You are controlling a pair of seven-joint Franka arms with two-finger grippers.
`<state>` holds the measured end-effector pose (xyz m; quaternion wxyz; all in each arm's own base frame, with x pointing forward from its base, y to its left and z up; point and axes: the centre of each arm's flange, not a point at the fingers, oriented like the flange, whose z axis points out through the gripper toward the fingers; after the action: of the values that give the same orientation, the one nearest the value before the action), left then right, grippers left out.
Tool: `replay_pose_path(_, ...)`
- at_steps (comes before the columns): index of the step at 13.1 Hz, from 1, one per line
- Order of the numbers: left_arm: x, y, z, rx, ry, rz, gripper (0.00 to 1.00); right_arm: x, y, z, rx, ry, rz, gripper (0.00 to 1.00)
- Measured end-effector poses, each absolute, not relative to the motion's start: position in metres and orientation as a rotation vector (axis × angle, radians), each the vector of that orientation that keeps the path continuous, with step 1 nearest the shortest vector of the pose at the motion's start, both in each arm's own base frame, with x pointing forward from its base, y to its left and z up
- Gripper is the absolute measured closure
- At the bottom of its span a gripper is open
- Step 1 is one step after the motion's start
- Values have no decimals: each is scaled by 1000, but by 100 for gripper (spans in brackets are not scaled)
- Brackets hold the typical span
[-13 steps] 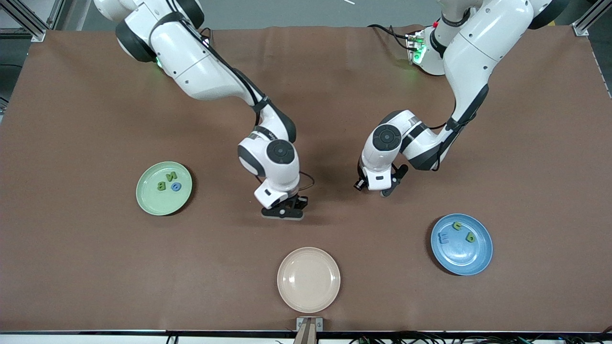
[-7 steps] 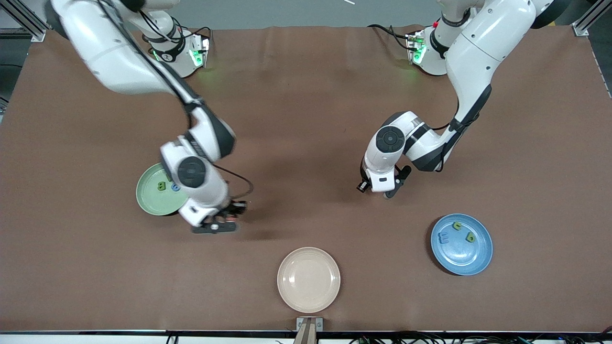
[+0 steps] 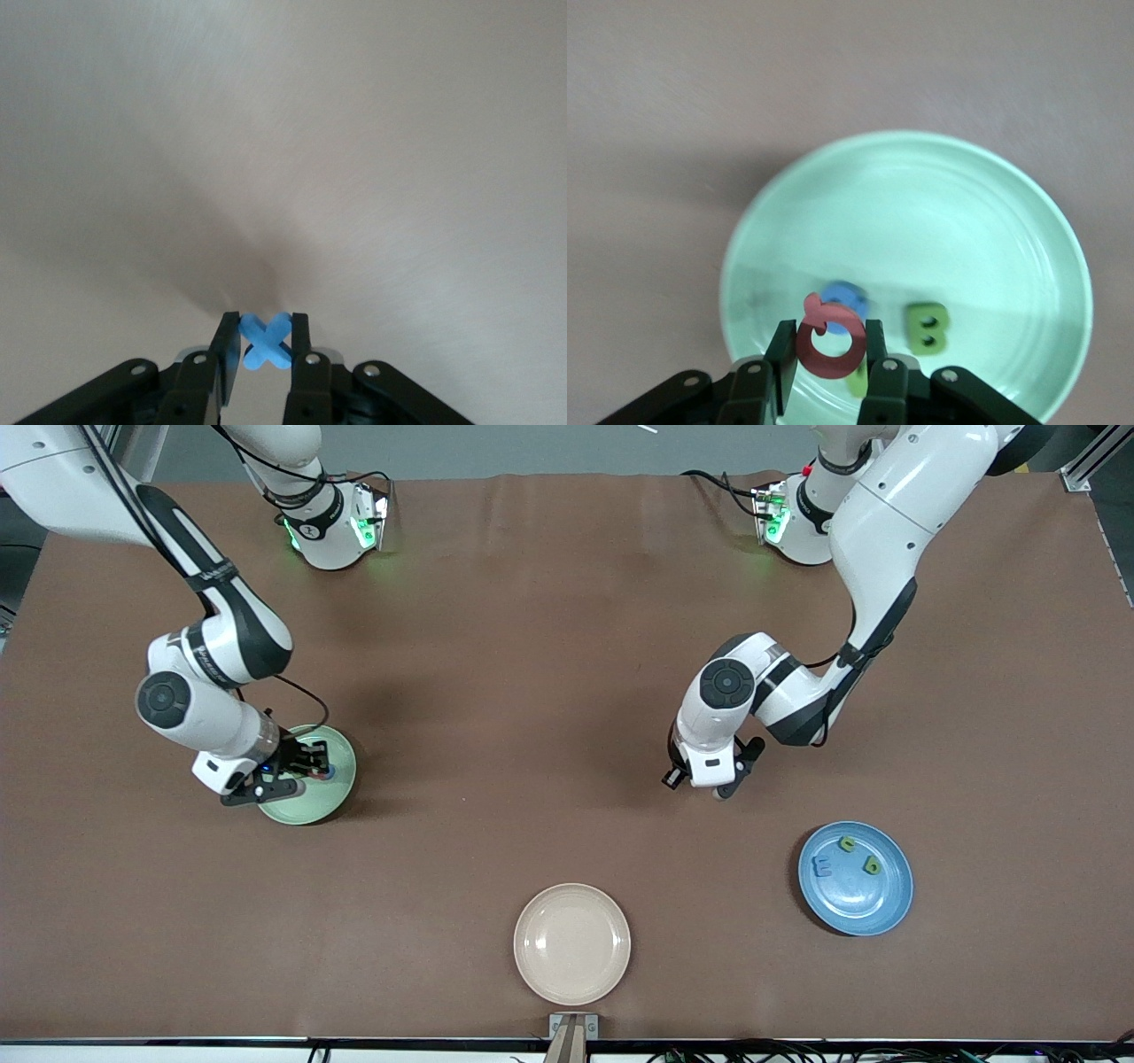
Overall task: Sort upper and lower case letters into plates
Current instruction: 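Place the Q on the green plate while the left gripper places x on blue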
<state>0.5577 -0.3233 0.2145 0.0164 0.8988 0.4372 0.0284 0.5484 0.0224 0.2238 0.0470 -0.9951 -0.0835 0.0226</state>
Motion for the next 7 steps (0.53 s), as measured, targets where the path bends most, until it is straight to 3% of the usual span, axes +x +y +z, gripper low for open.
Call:
replay_pose_path(3,613,-296,265,2833,1263,205,73,542,21,219,-3024,-266,57,60)
replay_pose_path(7,668,-209,295,2893,1096,295,73,559,19,237,-3035,-255,10,20)
